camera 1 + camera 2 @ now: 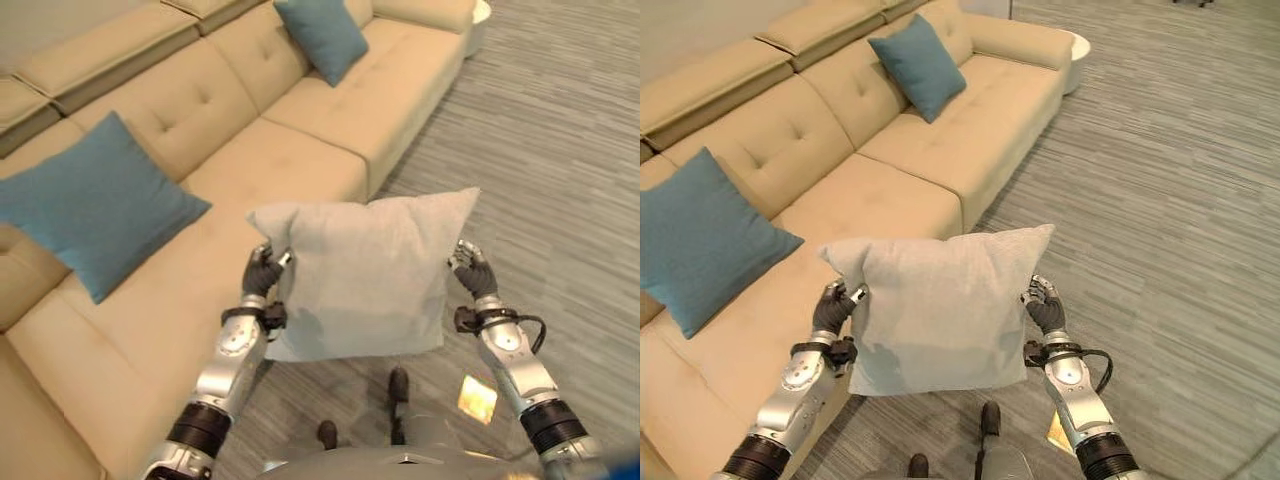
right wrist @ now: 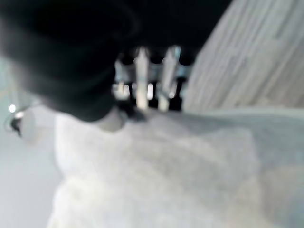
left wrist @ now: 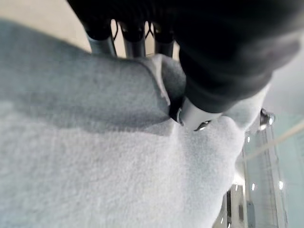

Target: Pick up all the scattered cushions and arrange them neatly on the sofa.

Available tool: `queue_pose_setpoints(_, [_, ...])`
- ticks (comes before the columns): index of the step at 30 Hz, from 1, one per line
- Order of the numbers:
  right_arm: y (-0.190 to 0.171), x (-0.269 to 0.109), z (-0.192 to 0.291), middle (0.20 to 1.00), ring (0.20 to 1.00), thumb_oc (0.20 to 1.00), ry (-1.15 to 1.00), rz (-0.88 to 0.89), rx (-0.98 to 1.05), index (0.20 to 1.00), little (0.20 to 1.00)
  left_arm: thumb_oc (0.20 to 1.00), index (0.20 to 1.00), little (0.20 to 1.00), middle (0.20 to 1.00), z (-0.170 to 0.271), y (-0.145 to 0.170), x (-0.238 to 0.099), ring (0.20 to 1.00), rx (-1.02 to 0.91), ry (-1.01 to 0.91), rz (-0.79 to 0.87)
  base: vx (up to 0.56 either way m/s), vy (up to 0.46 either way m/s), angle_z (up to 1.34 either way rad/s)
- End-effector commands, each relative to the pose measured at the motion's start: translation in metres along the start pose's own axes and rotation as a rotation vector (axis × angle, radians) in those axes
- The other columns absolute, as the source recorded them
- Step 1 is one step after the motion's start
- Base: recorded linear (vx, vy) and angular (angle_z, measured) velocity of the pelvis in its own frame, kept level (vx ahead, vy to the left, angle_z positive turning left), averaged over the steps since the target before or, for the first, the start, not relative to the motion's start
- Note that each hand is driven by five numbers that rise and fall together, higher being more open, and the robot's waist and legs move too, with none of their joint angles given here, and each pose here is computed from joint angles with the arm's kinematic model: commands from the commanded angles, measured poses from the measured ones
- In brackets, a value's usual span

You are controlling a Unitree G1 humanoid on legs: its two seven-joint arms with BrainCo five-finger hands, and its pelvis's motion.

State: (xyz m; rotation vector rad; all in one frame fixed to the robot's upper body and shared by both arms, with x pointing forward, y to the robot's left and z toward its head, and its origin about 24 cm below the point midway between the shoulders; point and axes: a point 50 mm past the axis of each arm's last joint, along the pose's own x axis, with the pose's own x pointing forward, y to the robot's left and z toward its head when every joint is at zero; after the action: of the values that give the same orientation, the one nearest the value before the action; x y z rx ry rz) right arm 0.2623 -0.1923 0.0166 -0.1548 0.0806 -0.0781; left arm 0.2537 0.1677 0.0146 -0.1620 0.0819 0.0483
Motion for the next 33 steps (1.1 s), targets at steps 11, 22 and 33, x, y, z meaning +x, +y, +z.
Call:
queue_pose_setpoints(11, [0.011,0.005,0.050,0.200,0.200,0.200,-0.253,0.019,0.105,0.200,0.200,0.200,0.200,0.200,0.200,0.044,-0.053,0.014,0.200,-0.043,-0.201,-0.267,0.20,0.006,0.42])
queue_pose_setpoints(22, [0.027,0.006,0.054,0.200,0.200,0.200,-0.266,0.072,0.149,0.200,0.200,0.200,0.200,0.200,0.200,0.050,-0.040,0.011,0.200,0.023,-0.225,-0.265,0.17,0.161,-0.10])
queue_pose_setpoints(33, [0.030,0.008,0.060,0.200,0.200,0.200,-0.291,0.084,0.145,0.200,0.200,0.200,0.200,0.200,0.200,0.049,-0.039,0.012,0.200,0.002,-0.231,-0.248,0.19,-0.020,0.15])
